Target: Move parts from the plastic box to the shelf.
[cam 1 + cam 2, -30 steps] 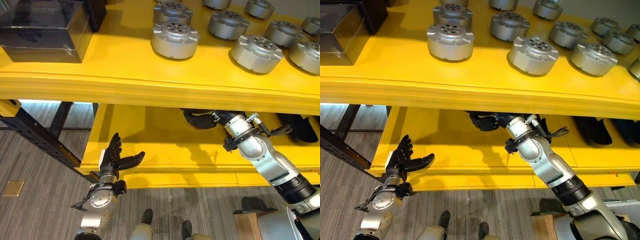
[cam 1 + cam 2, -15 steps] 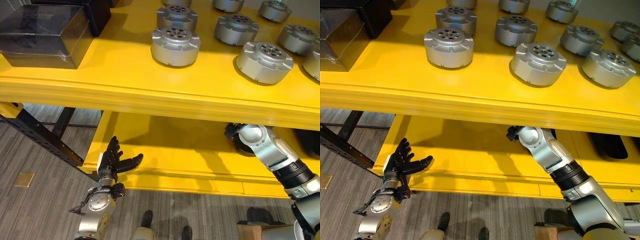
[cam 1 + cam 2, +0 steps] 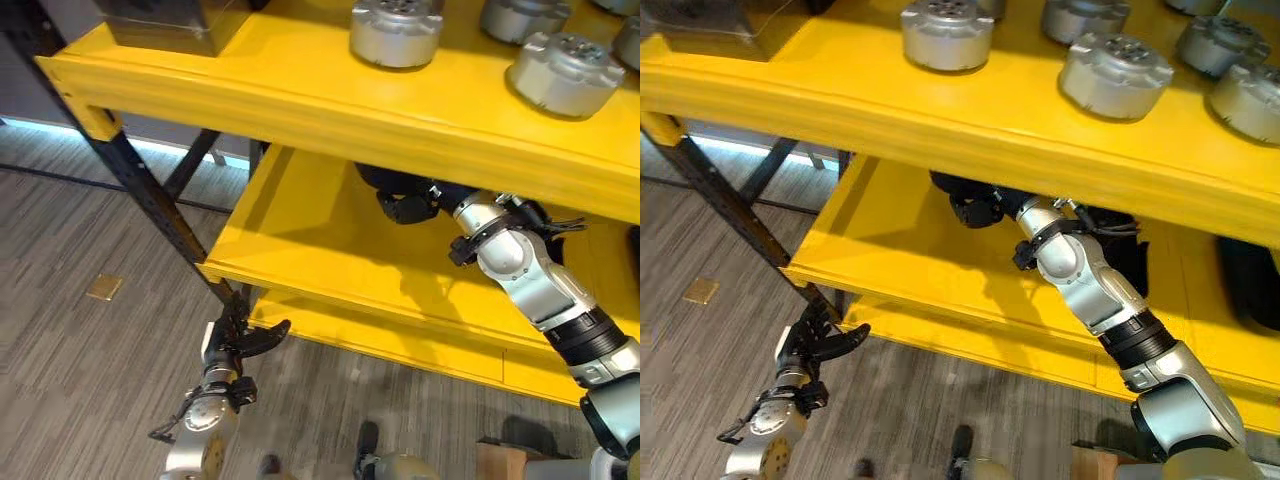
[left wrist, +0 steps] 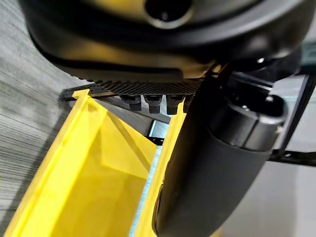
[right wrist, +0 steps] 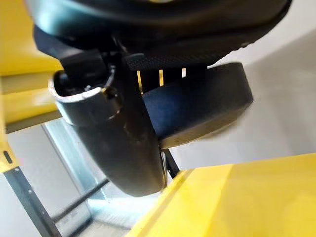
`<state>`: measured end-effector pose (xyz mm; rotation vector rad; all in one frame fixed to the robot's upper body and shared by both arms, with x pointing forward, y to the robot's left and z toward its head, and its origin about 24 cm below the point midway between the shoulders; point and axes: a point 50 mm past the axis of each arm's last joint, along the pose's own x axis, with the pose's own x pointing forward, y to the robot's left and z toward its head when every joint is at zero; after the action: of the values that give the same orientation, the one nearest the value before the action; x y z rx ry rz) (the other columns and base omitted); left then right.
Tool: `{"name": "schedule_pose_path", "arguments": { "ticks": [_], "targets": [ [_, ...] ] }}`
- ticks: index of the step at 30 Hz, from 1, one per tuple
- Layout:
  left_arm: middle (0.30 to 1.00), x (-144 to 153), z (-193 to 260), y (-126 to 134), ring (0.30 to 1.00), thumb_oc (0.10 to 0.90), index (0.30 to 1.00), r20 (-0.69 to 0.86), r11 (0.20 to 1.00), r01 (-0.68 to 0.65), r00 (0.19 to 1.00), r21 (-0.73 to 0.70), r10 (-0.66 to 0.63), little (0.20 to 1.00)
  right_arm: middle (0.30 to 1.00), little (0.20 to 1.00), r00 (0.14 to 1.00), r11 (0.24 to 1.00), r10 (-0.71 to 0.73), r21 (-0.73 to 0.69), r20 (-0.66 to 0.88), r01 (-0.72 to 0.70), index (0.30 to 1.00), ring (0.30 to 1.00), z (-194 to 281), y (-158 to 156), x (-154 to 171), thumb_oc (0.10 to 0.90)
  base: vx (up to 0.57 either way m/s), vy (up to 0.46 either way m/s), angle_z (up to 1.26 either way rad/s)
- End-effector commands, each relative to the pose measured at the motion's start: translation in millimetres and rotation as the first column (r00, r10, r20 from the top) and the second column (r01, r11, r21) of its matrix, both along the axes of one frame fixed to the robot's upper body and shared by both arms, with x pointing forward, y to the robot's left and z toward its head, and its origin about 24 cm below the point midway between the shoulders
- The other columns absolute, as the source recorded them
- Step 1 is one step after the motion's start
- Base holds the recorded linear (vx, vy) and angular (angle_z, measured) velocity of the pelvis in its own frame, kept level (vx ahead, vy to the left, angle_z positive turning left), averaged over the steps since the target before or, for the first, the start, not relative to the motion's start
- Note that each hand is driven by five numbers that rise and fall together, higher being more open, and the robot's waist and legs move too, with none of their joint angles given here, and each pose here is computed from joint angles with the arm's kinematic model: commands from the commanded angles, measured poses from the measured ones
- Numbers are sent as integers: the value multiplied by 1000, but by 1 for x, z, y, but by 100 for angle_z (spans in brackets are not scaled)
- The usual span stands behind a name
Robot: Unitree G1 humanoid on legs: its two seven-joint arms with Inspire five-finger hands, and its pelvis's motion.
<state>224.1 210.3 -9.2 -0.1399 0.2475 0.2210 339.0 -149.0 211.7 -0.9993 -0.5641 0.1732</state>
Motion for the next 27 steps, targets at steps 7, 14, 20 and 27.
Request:
{"name": "schedule_pose_path", "arguments": {
  "ticks": [7,14,20,27],
  "targets": [
    [1000,3,35,12,1000,900,1000,164,990,40,985,137,-62,1000,300,300,969,999,7,36,246,-16,300,300,51,3,-7,400,-41,242,-2],
    [1000,11,41,14,1000,900,1000,178,982,55,980,179,-87,1000,300,300,967,999,-26,52,254,13,300,300,51,-3,-7,400,-109,138,-12],
    [1000,12,47,29,1000,900,1000,203,986,-35,979,166,0,1000,300,300,958,999,-33,11,286,31,300,300,60,2,-2,400,-122,-157,-27],
    [1000,2,37,34,1000,900,1000,166,988,-54,986,141,30,1000,300,300,959,1000,5,-3,282,-4,300,300,63,11,-2,400,42,-189,-38]
  ]
}}
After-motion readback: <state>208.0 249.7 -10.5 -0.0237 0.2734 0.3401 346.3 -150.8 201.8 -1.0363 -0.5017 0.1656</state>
